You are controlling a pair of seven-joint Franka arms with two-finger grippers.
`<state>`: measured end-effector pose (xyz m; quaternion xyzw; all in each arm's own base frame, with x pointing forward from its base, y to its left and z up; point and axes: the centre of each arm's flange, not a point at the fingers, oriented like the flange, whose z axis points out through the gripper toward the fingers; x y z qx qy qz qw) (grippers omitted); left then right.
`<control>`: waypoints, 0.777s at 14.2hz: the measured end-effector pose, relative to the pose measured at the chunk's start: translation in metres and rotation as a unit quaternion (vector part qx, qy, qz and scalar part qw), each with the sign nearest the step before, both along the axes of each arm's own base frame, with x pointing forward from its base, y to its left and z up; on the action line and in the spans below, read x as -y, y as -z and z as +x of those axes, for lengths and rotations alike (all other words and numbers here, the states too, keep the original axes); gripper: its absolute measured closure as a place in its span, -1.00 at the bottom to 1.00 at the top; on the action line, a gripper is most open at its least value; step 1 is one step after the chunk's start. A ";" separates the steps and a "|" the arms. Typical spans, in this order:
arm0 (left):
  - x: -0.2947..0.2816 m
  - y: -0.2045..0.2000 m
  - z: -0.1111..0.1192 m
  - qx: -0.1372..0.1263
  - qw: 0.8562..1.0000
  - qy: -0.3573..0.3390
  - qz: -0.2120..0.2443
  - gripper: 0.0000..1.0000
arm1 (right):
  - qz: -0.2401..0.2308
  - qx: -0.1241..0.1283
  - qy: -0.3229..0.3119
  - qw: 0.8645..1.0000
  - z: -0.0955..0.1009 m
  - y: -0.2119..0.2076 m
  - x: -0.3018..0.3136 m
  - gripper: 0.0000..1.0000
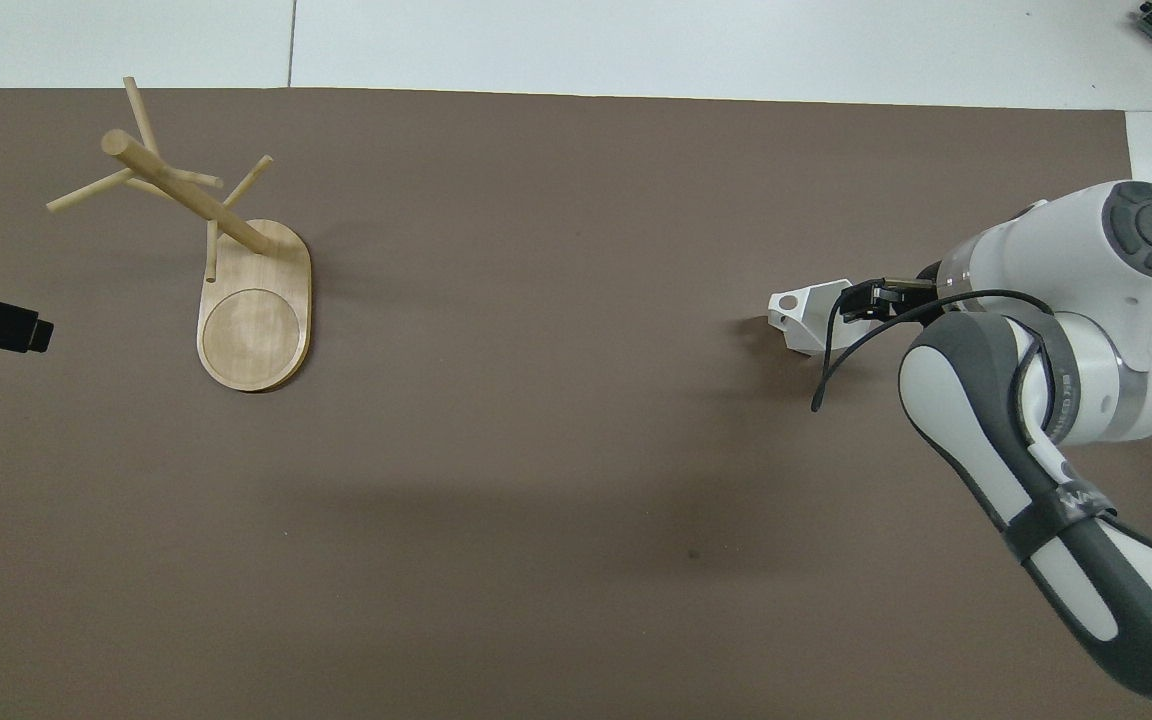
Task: Hang cup on rack
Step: 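Grasp the white cup rim with the right gripper, then lift the white cup with the right gripper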
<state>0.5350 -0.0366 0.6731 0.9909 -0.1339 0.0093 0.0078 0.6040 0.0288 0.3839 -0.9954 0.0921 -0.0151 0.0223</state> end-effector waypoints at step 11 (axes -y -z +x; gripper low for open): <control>0.000 0.000 0.000 0.000 1.000 0.000 0.000 -1.00 | 0.003 -0.004 0.032 0.999 -0.002 0.027 -0.002 -0.53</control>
